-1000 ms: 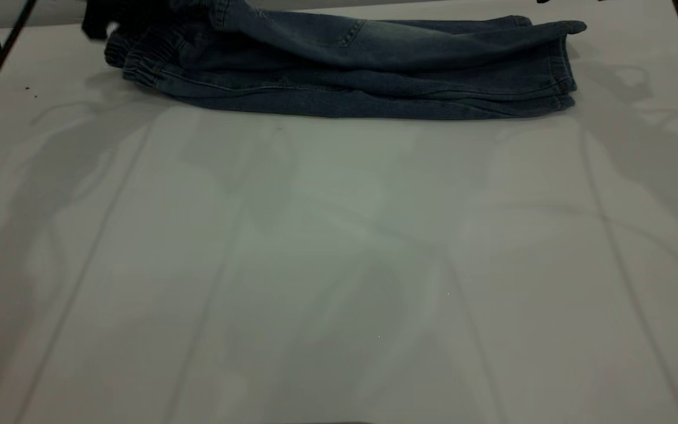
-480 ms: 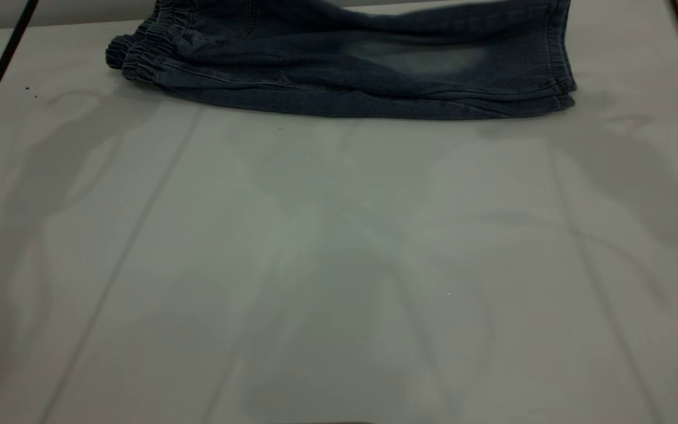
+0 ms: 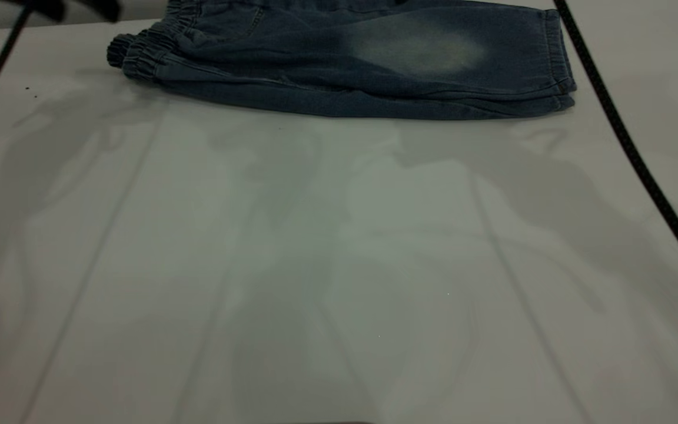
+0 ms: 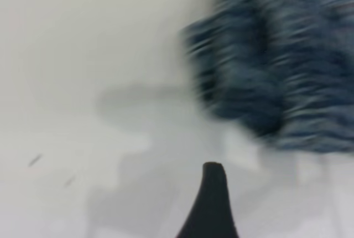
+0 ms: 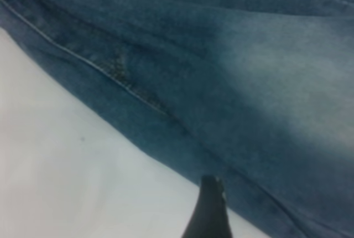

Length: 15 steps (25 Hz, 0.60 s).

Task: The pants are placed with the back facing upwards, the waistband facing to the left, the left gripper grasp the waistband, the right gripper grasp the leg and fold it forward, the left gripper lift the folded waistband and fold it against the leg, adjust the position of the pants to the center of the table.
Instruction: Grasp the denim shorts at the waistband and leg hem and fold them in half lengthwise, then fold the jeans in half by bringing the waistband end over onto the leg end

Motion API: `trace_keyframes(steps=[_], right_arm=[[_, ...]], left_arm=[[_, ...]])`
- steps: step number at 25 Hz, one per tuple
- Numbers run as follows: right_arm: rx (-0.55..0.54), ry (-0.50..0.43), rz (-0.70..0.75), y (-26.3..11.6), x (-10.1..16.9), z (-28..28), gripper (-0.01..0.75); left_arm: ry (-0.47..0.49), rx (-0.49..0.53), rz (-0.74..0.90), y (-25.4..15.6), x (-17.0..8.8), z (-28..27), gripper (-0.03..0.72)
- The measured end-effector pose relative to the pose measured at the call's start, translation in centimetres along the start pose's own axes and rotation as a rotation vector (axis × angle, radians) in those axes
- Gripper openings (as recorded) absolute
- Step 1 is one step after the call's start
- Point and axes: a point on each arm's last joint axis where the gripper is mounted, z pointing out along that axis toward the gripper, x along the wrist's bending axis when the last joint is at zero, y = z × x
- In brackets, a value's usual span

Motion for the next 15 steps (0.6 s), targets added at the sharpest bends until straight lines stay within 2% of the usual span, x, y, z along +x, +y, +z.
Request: trace_keyframes(steps=[6, 15], right_arm=[[0.037, 0.046, 0.012, 0.9, 0.9, 1.8, 0.521], [0.07, 0.086, 0.013, 1.9, 1.3, 4.5, 0.515]], left_arm=[[0.027, -0.009, -0.096, 0.1, 0.6, 1.1, 0.57], [-0.072, -0.066, -0.353, 0.9, 0.3, 6.6, 0.57]])
